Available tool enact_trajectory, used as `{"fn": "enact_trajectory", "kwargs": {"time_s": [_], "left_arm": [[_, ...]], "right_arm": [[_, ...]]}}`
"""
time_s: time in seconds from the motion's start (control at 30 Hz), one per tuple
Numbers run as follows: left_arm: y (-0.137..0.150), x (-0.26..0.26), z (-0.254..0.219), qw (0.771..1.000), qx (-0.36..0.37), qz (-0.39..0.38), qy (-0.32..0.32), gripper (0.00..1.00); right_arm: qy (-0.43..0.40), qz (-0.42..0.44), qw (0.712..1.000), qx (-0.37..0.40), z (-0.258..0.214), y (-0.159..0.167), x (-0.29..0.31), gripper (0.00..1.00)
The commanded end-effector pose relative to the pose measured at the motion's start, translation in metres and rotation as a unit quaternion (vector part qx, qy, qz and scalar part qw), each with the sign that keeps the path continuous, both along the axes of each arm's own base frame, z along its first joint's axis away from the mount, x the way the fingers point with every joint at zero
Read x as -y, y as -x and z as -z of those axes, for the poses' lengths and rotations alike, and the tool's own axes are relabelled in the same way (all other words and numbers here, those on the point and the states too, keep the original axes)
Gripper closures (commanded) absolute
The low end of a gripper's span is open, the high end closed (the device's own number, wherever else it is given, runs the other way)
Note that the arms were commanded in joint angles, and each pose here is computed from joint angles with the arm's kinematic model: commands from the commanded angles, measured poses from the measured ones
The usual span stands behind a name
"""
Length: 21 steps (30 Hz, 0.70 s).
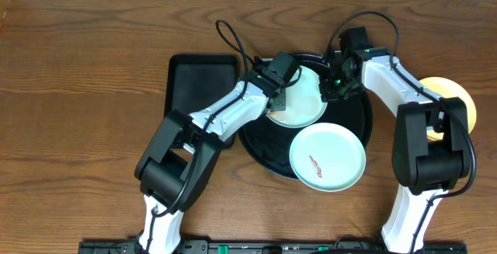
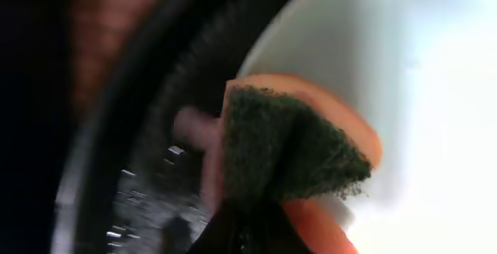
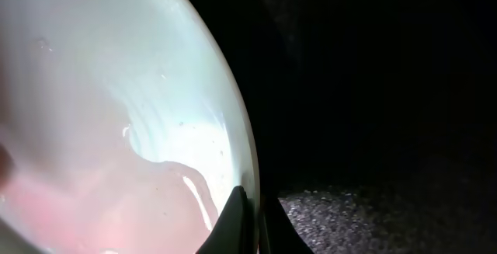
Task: Clean dirty plates on tray and stack at the side
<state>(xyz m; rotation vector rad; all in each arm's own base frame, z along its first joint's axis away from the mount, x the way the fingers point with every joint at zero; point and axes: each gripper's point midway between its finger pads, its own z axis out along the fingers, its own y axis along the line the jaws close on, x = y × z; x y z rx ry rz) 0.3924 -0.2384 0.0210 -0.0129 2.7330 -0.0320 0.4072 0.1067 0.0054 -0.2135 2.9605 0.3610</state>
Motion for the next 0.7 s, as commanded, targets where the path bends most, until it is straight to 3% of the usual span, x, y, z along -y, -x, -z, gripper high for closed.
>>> {"fn": "enact_trajectory", "kwargs": {"time_s": [0.0, 0.23, 0.37, 0.5, 0.67], "left_arm": [[-0.021, -0.044, -0.03, 0.991, 0.073, 0.001, -0.108, 0.93], [-0.024, -0.042, -0.089, 0.989, 0.127, -0.004, -0.071, 0.92], [-0.007, -0.06, -0.136, 0.988, 0.141, -0.013, -0.062, 0.92], [0.021, -0.094, -0.142, 0.991, 0.094, -0.044, -0.081, 0.92], [0.049, -0.126, -0.101, 0.994, -0.008, -0.078, -0.076, 0.92]], "right_arm": [[0.025, -0.006, 0.999, -0.023, 0.015, 0.012, 0.006, 0.99], [0.025, -0.006, 0.999, -0.023, 0.015, 0.012, 0.006, 0.99], [0.025, -0.006, 0.999, -0.024, 0.016, 0.013, 0.006, 0.99], [0.025, -0.006, 0.999, -0.023, 0.015, 0.012, 0.006, 0.99], [0.025, -0.006, 0.999, -0.022, 0.015, 0.012, 0.006, 0.99]]}}
